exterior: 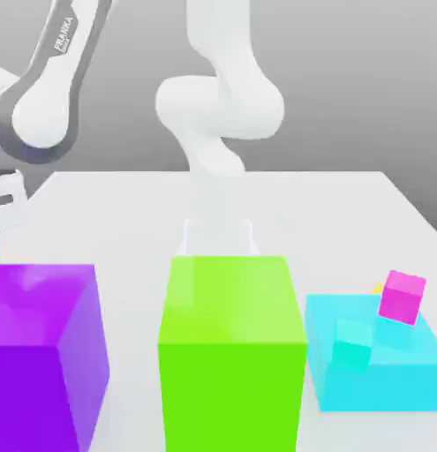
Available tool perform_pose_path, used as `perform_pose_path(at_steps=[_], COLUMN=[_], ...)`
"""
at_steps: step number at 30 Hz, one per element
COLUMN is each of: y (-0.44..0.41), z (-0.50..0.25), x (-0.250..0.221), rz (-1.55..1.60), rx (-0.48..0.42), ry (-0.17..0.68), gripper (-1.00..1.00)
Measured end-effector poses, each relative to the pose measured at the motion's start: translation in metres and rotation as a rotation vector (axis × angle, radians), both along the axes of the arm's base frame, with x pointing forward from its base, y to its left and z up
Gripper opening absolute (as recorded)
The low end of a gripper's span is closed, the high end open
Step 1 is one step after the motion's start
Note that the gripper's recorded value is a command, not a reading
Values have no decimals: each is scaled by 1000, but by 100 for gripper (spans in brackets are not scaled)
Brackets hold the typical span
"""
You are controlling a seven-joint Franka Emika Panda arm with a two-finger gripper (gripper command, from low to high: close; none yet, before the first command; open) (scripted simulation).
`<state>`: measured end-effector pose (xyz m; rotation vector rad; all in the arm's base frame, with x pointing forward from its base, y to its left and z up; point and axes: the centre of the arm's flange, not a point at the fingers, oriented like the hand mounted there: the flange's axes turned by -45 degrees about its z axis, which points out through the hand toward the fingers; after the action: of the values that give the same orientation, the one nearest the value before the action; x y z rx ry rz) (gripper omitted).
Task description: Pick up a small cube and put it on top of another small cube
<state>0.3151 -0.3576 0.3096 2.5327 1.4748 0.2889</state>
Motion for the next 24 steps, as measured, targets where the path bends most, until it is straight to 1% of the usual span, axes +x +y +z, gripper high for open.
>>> perform_pose_path(at_steps=[2, 5, 8, 12, 15, 18, 21, 24], y=[12, 68, 141, 241, 316, 391, 467, 540], z=[23, 62, 92, 118, 128, 130, 123, 106], x=[16, 61, 96, 121, 126, 120, 103, 75], rz=[24, 241, 499, 824, 1062, 1301, 1552, 1815], rx=[10, -14, -50, -99, -137, -175, -214, -250], ry=[-45, -81, -94, -93, -81, -58, -22, 30], gripper=[-100, -100, -100, -100, -100, -100, -100, -100])
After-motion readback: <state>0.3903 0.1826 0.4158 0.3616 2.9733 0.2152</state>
